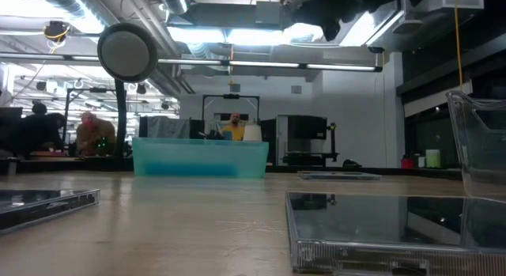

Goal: Pick & place jewel cases by type
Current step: Put the blue CD case into the green bin

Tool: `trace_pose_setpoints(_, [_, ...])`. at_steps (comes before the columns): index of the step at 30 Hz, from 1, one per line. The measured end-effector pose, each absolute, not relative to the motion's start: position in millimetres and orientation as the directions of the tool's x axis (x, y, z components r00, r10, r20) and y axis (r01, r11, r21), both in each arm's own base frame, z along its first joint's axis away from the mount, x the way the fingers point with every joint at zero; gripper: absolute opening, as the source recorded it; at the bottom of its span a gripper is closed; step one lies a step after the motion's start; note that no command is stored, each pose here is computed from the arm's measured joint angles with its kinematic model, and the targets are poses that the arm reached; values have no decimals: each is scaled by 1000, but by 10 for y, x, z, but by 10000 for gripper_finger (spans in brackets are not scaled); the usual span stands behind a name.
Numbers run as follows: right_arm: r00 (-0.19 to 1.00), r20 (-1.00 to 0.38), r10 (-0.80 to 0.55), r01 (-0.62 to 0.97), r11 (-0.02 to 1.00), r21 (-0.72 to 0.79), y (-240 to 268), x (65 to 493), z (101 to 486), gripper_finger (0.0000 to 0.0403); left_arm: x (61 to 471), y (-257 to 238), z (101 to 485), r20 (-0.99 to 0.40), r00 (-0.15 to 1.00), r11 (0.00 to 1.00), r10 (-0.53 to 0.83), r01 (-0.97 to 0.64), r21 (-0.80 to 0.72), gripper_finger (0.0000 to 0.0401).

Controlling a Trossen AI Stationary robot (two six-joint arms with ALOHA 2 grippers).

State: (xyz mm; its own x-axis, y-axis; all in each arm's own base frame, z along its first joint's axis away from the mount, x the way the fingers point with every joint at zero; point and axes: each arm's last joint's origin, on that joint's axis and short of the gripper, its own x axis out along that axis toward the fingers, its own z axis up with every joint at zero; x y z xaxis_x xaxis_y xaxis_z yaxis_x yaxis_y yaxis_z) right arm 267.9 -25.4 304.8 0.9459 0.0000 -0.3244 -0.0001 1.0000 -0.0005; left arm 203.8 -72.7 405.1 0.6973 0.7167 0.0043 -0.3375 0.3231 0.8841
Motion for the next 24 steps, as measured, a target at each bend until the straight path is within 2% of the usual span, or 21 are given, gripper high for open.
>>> trace_pose_setpoints(10, [970, -243, -3, 1, 1000, -10, -241, 2547, 3226, 10, 2272, -838, 3875, -23, 700, 212, 714, -185, 959, 24])
trace_pose_setpoints(19, [971, -238, -3, 2, 1000, -7, -238, 2518, 3246, 10, 2428, -972, 3957, -38, 779, 113, 626, -42, 993, 24])
trace_pose_setpoints(24, [971, -239, -3, 2, 1000, -6, -238, 2518, 3246, 10, 2442, -992, 3997, -36, 791, 102, 611, -34, 994, 24])
